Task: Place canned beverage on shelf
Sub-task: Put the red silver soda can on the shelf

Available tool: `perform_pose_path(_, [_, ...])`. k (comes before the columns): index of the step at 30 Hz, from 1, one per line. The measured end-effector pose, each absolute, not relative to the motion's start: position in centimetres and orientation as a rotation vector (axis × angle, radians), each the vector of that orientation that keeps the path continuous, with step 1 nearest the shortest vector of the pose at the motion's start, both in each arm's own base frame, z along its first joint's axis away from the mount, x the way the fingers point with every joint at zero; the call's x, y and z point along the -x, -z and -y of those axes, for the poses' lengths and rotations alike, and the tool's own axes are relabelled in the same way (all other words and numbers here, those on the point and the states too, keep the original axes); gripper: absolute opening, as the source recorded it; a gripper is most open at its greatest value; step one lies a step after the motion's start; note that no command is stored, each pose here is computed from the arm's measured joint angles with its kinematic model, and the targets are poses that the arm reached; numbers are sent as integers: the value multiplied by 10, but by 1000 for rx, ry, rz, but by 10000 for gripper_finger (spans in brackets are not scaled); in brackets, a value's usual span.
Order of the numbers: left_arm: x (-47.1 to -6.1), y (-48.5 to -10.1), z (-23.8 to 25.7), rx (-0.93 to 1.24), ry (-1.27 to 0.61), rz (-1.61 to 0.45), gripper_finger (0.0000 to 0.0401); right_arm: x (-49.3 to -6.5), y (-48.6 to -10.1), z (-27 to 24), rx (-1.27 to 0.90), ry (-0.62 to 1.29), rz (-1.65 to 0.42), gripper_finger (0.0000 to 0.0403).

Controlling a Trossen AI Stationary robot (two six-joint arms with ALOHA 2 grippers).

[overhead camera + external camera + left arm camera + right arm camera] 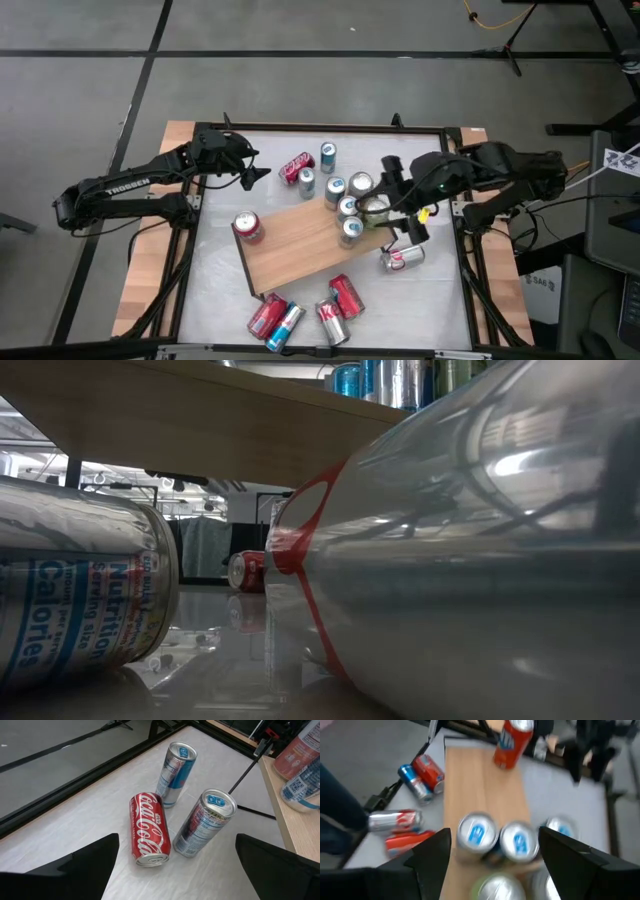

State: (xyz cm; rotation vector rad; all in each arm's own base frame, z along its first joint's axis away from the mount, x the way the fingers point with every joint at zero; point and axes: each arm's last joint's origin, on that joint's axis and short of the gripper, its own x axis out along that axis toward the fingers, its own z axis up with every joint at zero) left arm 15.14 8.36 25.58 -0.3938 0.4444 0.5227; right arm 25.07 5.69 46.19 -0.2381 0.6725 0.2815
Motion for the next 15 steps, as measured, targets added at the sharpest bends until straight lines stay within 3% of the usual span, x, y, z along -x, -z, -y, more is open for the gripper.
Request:
perform_pose_path(7, [-151, -256, -84, 394, -522, -444, 395, -234, -460, -53, 41, -207, -835, 289])
perform_pose_path(15, [-151, -256, -84, 394, -522, -444, 395, -219, -454, -68, -3, -181, -953, 289])
